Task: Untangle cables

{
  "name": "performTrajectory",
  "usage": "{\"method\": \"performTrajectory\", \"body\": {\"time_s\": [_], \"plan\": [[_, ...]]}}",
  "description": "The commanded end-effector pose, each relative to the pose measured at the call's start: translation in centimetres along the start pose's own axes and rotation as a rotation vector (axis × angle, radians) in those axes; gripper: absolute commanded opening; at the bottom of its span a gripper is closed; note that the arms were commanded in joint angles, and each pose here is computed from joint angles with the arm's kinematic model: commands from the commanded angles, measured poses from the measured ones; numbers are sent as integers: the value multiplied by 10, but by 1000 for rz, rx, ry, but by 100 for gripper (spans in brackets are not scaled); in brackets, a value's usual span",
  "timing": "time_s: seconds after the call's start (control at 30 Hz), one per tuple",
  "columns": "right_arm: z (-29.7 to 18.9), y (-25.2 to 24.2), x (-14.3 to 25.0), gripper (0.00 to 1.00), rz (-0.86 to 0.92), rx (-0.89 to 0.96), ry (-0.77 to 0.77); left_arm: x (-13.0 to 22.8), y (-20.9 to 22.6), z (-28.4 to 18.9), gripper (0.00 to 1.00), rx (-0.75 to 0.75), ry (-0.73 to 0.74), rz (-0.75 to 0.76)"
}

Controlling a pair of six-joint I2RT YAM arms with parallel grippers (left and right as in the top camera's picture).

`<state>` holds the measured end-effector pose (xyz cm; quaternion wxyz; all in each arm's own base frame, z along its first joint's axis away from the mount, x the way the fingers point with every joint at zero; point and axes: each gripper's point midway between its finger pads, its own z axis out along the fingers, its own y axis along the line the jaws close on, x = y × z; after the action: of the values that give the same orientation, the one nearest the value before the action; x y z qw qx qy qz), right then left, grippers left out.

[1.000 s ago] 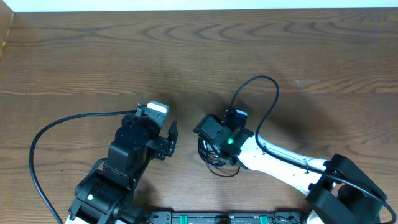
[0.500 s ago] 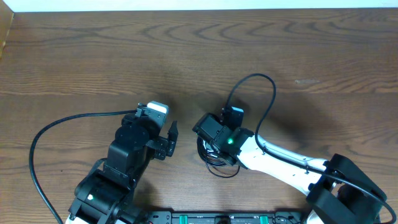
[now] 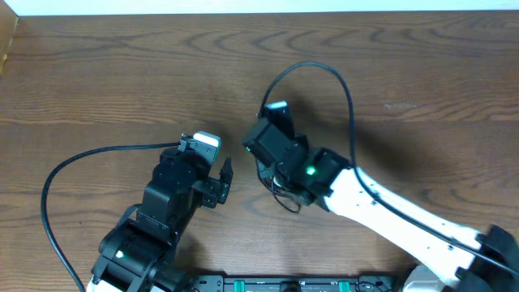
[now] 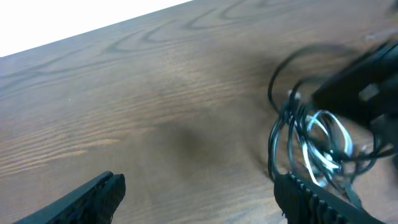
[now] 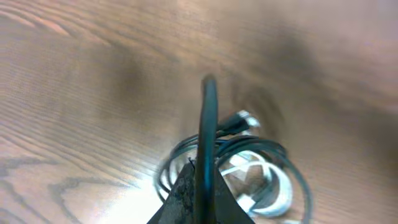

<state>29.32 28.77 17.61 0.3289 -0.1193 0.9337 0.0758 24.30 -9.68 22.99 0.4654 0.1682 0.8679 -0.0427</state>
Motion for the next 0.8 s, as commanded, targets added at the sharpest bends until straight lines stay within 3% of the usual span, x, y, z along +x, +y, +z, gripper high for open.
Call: {"method": "performTrajectory", "body": {"time_s": [0.0, 0.53, 0.63, 0.77], "plan": [[-26, -10, -31, 1, -85, 30, -72, -2, 0, -3, 82, -1, -1, -15], [-125, -19, -108, 1, -159, 14, -250, 10, -8, 12, 82, 31, 80, -39], [-143, -20, -119, 1, -144, -5, -294, 12, -19, 21, 71, 81, 106, -29], [-154, -22, -122, 2, -134, -15, -318, 4, -32, 38, 71, 140, 97, -9]]}}
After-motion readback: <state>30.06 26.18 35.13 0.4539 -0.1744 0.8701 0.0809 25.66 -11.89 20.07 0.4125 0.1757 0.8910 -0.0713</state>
